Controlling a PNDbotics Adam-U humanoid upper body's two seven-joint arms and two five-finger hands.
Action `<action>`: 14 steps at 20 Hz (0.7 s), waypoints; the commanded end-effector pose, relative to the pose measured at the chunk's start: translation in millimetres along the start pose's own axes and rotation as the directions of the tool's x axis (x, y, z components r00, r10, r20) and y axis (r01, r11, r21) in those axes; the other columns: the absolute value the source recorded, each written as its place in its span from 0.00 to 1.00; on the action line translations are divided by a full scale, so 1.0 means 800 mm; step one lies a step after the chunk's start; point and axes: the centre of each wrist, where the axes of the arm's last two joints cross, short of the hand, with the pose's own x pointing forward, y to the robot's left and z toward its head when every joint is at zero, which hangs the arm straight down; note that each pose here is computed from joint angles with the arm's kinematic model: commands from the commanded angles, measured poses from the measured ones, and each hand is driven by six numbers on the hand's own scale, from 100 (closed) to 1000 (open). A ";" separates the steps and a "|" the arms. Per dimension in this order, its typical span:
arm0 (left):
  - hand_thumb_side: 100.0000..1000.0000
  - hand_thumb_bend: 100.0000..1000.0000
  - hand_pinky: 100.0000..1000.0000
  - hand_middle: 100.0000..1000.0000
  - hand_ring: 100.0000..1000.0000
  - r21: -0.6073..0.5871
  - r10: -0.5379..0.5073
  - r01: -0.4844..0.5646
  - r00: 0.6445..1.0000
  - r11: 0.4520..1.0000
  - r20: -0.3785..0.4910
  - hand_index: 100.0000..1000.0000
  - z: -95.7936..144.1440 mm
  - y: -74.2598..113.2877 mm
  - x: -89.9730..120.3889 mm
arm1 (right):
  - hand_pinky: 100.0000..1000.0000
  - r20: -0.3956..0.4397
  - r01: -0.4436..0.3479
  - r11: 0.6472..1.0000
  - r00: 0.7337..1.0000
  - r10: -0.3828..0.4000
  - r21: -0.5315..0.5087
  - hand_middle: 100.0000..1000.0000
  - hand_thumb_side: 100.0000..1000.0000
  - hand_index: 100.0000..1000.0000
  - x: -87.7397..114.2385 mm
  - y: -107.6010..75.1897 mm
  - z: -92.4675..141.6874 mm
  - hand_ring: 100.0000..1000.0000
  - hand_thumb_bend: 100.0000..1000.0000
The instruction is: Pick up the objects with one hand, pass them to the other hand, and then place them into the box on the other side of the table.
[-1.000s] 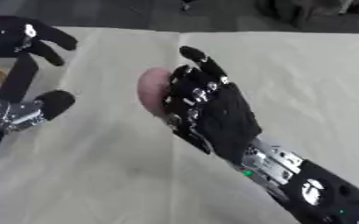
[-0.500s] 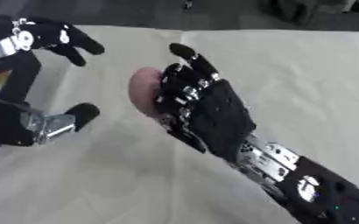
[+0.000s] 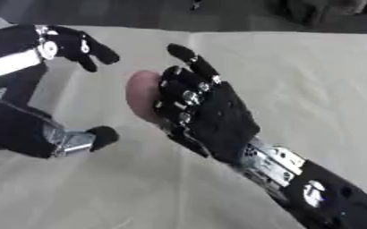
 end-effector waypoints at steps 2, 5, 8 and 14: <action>0.40 0.38 0.88 0.78 0.77 0.026 -0.023 0.024 1.000 0.999 -0.019 0.89 0.001 0.006 0.010 | 0.76 0.046 -0.003 0.999 0.999 0.005 -0.044 0.23 0.00 0.32 -0.001 -0.005 -0.012 0.46 0.17; 0.40 0.36 0.88 0.78 0.77 0.032 -0.026 0.027 0.999 0.999 -0.032 0.89 -0.001 0.005 0.012 | 0.78 0.060 -0.006 0.999 0.998 0.009 -0.048 0.23 0.00 0.32 -0.001 -0.005 -0.013 0.46 0.16; 0.40 0.37 0.88 0.78 0.78 0.031 -0.029 0.030 0.999 0.999 -0.037 0.89 -0.002 0.003 0.015 | 0.79 0.075 -0.010 0.999 0.997 0.014 -0.051 0.23 0.00 0.32 0.000 -0.005 -0.014 0.46 0.16; 0.40 0.38 0.89 0.78 0.78 -0.022 -0.020 0.020 0.999 1.000 -0.037 0.89 -0.004 -0.002 0.018 | 0.77 0.092 -0.011 0.998 0.996 0.017 -0.062 0.23 0.00 0.31 0.002 -0.004 -0.018 0.47 0.15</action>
